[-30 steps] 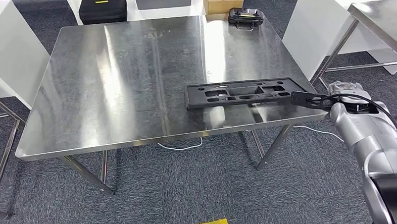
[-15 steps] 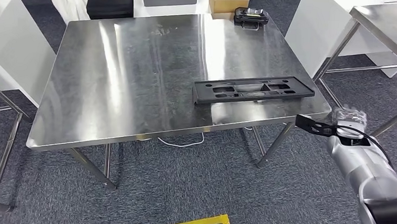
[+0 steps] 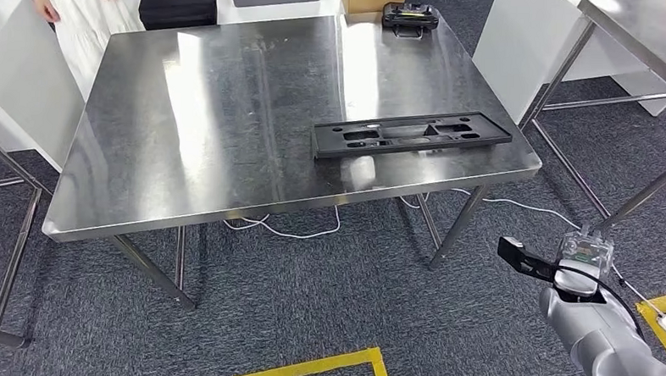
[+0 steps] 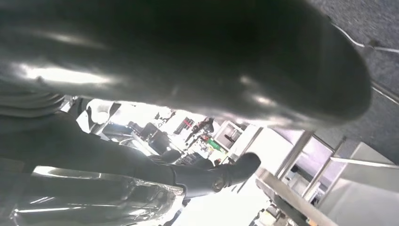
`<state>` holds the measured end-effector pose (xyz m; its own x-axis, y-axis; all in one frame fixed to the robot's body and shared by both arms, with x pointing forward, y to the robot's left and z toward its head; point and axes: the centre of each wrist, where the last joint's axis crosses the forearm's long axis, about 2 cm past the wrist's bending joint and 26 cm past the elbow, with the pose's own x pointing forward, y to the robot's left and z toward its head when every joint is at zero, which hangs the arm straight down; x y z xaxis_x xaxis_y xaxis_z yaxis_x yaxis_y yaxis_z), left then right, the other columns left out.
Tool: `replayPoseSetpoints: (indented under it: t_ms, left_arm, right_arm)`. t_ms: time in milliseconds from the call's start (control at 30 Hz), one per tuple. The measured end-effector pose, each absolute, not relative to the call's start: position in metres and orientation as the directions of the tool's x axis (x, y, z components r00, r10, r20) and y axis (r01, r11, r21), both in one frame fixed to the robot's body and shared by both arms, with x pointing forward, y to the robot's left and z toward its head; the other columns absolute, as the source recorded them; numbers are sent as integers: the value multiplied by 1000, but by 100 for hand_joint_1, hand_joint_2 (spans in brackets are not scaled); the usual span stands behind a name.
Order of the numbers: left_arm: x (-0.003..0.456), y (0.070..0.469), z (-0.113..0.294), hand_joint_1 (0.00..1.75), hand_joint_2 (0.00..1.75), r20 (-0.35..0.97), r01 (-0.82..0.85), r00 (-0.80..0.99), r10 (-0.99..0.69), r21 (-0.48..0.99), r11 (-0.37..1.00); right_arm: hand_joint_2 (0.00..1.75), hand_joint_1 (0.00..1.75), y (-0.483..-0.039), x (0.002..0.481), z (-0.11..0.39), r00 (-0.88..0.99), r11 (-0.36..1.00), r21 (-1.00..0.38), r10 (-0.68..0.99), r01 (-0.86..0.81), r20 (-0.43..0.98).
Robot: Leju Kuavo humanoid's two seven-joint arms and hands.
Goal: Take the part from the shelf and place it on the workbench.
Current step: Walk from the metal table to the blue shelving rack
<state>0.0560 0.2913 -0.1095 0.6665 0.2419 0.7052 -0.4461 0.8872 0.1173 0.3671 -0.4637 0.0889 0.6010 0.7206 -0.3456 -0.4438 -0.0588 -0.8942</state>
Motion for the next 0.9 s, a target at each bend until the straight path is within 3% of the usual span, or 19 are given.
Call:
replayPoseSetpoints:
  t_ms: [367,667,900]
  left_arm:
    - [58,292,-109,0,0,704,-437,670,235,118,892]
    - [59,289,-109,0,0,702,-419,676,224,117,900]
    - [61,291,-109,0,0,704,-406,678,210,121,906]
  right_arm:
    - [0,0,-460,317,38,656,-9,-900,681,-436,-325]
    - [0,0,-448,242,-18,720,100,-913,651,-396,-241]
    - [0,0,-440,222,-32,734,177,-888,642,-425,-224]
